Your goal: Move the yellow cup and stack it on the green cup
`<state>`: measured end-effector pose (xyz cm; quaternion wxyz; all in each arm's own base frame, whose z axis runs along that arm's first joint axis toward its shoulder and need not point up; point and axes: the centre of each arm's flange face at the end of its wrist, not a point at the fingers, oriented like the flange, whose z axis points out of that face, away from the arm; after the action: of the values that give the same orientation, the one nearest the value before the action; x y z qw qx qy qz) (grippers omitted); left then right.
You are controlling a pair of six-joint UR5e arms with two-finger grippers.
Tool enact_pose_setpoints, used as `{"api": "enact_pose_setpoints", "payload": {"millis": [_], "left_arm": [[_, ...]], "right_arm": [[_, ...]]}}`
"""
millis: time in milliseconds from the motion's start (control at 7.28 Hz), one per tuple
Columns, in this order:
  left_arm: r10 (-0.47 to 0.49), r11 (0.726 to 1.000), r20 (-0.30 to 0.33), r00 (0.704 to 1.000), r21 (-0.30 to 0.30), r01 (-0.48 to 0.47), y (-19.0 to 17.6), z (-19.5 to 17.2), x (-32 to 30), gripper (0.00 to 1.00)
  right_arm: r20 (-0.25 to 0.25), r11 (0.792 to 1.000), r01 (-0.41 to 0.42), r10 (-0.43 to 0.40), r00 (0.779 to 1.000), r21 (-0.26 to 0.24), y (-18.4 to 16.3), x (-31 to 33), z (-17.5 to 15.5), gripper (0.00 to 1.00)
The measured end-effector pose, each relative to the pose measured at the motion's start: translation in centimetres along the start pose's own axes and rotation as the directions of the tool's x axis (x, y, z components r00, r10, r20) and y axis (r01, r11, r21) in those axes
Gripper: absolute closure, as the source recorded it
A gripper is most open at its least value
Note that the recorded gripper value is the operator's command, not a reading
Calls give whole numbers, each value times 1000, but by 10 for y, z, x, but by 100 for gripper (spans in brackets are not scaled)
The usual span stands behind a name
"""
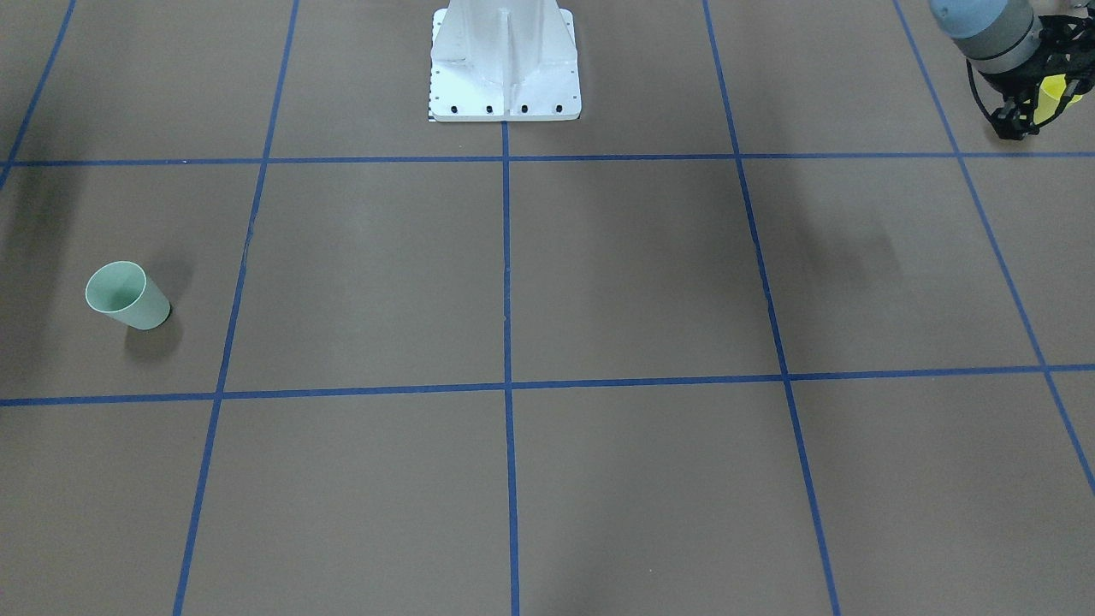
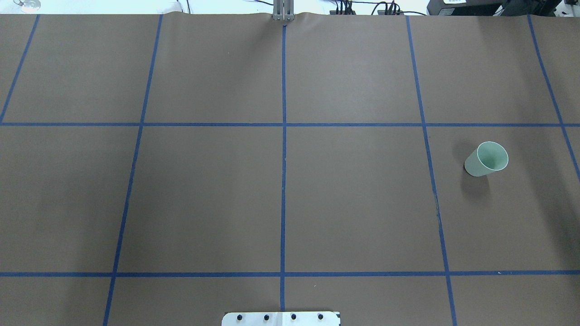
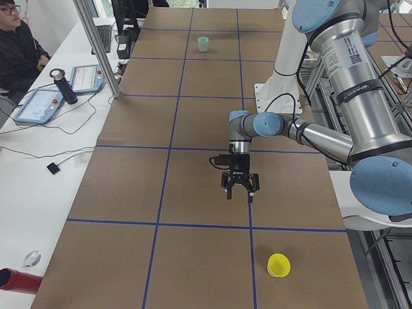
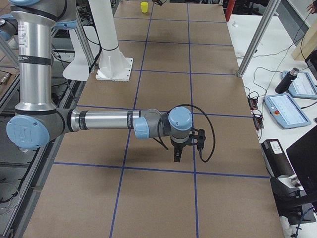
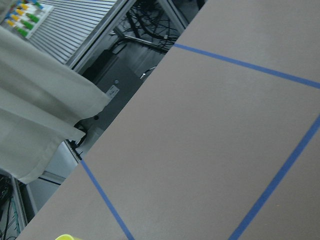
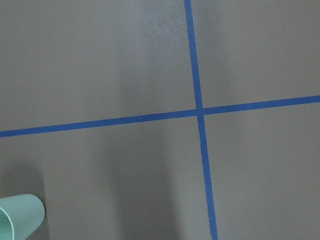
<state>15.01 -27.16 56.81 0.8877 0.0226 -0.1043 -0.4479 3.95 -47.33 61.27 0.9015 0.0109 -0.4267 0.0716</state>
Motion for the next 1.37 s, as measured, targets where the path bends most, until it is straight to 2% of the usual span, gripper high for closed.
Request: {"api": "enact_pose_setpoints", "payload": {"millis": [137,412,825,1100,1374], "left_arm": [[-93,995,65,994,45,90,14,18,-2,0],[-231,966,142,963,147,210,39,63,-1,0],[-352,918,175,919,254,304,81,112,11,0],[-396,899,207,895,285,332,113,133,14,0],[-423,884,232,876,317,343,130,152,11,0]], "right_arm": [[17,1000,-4,4,1000,-8,3,1,1,1],[33,1000,-5,6,999,-14,6,0,2,1],[37,1000,-6,6,999,-15,7,0,1,1],[37,1000,-5,6,999,-14,8,-1,1,1],[38,1000,-5,6,999,-14,9,-1,1,1]]}}
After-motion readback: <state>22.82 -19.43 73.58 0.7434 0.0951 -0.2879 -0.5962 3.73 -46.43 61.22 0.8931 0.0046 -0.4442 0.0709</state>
